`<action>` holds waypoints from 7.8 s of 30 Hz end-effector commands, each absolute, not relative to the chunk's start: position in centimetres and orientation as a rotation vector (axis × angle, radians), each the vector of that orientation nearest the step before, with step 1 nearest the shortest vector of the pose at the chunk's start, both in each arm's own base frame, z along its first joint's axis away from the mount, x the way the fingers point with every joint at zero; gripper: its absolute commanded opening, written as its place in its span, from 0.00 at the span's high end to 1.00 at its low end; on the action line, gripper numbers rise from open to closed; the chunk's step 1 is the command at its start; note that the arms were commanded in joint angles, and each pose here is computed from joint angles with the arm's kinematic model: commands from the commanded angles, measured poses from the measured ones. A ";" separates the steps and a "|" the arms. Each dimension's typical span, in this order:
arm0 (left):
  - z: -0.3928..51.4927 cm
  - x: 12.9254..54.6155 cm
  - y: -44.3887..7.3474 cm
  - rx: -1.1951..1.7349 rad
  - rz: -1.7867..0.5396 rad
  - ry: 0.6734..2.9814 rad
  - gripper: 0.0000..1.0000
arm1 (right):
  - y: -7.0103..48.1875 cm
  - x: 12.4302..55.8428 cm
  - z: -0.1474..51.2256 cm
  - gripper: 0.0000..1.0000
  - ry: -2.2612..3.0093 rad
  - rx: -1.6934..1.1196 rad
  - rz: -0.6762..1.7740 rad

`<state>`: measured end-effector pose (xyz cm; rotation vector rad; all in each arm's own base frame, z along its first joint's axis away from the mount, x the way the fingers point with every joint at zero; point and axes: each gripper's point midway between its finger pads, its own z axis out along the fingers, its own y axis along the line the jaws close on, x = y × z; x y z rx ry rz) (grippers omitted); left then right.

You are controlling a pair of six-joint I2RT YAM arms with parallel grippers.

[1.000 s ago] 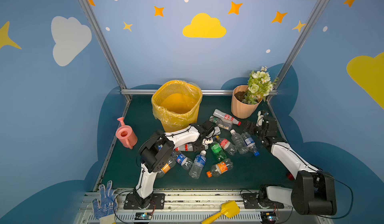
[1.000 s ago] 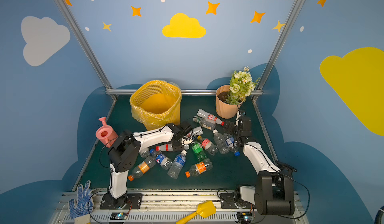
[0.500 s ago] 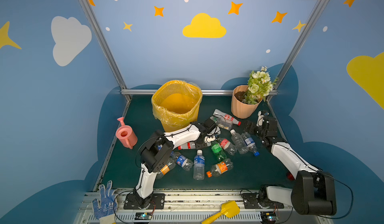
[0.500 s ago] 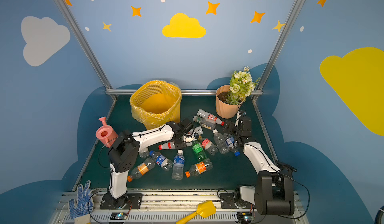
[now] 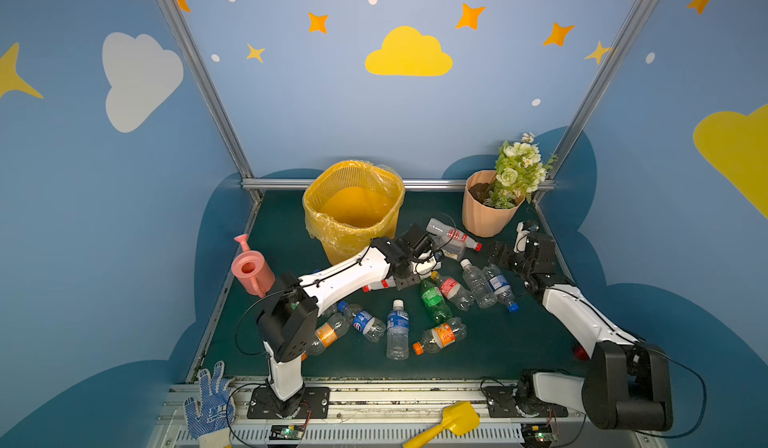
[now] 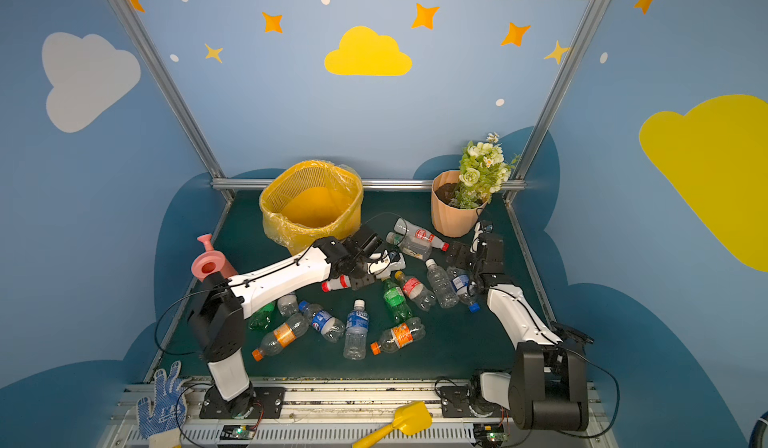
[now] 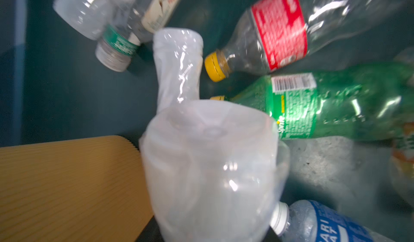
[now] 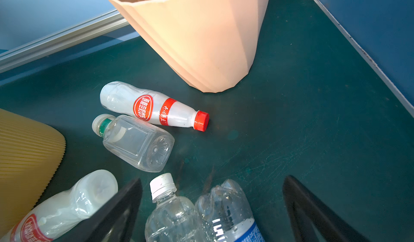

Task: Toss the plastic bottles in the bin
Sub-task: 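Close the left gripper on the crumpled white bottle and lift it, then carry the white bottle over the yellow bin and release it, then reach the left gripper back to the white red-labelled bottle near the pile, then close the left gripper on the white red-labelled bottle and lift it, then swing the held bottle over the yellow bin and open the left gripper, then draw the left arm back while the right gripper grasps the clear green-labelled bottle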

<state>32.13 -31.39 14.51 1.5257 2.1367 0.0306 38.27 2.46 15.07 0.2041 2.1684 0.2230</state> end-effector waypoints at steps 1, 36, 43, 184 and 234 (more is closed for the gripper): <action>19.3 32.0 -32.8 1.389 -0.091 2.072 0.50 | 2.6 38.2 14.8 0.03 2.187 0.221 0.242; 49.4 41.0 -17.6 0.202 -0.323 1.454 0.26 | 4.3 37.9 16.1 0.03 2.169 0.207 0.377; 54.9 38.1 -17.3 0.243 -0.359 1.297 0.00 | 4.0 38.0 17.4 0.03 2.142 0.186 0.344; 57.5 29.2 -23.4 0.438 -0.186 1.101 0.54 | 5.8 37.0 15.2 0.03 2.244 0.141 0.469; 37.9 26.7 1.1 -0.426 -0.024 1.517 0.00 | 17.5 43.5 8.4 0.09 2.576 -1.051 0.055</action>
